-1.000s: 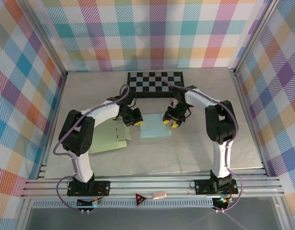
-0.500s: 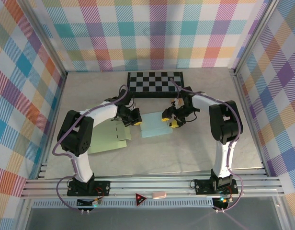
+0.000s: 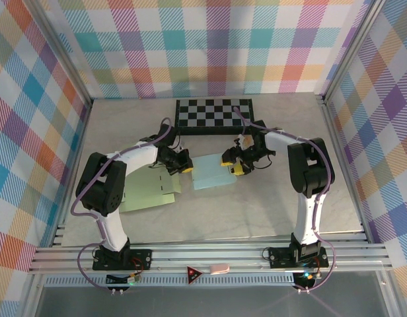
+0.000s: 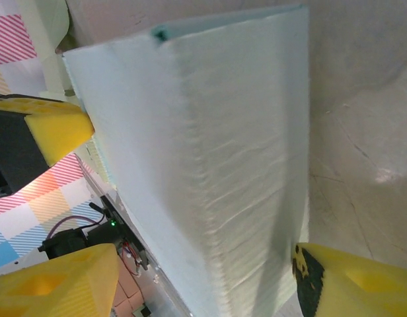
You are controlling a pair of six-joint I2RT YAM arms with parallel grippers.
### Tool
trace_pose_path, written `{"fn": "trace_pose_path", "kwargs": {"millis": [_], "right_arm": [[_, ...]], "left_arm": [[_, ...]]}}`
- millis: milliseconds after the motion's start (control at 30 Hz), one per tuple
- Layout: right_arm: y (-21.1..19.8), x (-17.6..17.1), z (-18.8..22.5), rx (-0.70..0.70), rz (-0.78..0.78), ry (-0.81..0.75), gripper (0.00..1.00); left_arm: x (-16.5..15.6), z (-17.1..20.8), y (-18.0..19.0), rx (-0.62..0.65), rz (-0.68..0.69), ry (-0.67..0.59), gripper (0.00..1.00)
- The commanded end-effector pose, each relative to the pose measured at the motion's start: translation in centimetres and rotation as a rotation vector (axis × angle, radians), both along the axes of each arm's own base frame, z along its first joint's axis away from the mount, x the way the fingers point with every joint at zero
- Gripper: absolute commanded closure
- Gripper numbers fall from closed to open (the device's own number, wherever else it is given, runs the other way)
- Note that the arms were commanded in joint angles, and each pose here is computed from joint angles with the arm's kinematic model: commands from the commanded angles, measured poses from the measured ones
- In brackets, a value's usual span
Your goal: Fold the paper box
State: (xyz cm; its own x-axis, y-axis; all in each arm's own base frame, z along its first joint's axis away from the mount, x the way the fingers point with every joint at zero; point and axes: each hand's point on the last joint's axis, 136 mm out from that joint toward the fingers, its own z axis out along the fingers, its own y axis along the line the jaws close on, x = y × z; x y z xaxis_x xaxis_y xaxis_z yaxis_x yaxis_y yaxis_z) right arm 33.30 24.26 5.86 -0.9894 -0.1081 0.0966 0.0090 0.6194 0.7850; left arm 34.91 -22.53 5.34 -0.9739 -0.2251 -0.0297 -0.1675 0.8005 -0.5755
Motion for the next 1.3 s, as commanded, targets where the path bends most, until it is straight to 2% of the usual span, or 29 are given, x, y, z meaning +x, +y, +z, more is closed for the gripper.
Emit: {"fn": "trace_pose_path", "kwargs": {"millis": [0, 167, 367, 600, 633, 733, 867, 967, 1067, 1167, 1267], "right_arm": [[-0.2, -0.6, 0.3, 0.003, 0.040, -0.036, 0.27], [-0.7, -0.6, 0.9, 0.026, 0.023, -0.047, 0.24], [2.2, -0.1, 1.2, 0.156, 0.026, -0.016, 0.24], [4.4, 0.1, 0.4, 0.207, -0.014, 0.037, 0.33], [4.4, 0.1, 0.3, 0.208, -0.028, 0.048, 0.36], [4.5, 0.5, 0.7, 0.218, -0.077, 0.075, 0.43], [4.3, 0.9, 0.9, 0.193, -0.159, 0.179, 0.55], [3.4, 1.0, 1.1, 0.157, -0.242, 0.279, 0.62], [2.2, 0.9, 1.4, 0.139, -0.341, 0.432, 0.62], [1.0, -0.6, 1.5, 0.081, -0.400, 0.679, 0.66], [0.1, -1.9, 1.7, 0.056, -0.457, 0.829, 0.68]], "left_arm": [[-4.3, -6.0, 4.3, 0.198, 0.025, 0.192, 1.00], [-4.5, -6.3, 4.7, 0.206, 0.022, 0.200, 1.00], [-4.3, -6.5, 4.6, 0.202, 0.021, 0.202, 1.00], [-3.5, -5.3, 4.3, 0.178, 0.040, 0.167, 0.99], [-3.3, -4.8, 4.1, 0.166, 0.046, 0.155, 0.97], [-2.1, -2.6, 3.7, 0.133, 0.070, 0.102, 0.76], [0.0, 1.6, 3.5, 0.076, 0.125, -0.028, 0.55], [1.6, 5.4, 3.1, 0.029, 0.136, -0.157, 0.50], [2.5, 8.7, 2.8, -0.004, 0.103, -0.296, 0.49], [2.7, 11.6, 1.6, -0.069, 0.001, -0.454, 0.49], [1.0, 13.7, -1.1, -0.122, -0.230, -0.614, 0.49]]}}
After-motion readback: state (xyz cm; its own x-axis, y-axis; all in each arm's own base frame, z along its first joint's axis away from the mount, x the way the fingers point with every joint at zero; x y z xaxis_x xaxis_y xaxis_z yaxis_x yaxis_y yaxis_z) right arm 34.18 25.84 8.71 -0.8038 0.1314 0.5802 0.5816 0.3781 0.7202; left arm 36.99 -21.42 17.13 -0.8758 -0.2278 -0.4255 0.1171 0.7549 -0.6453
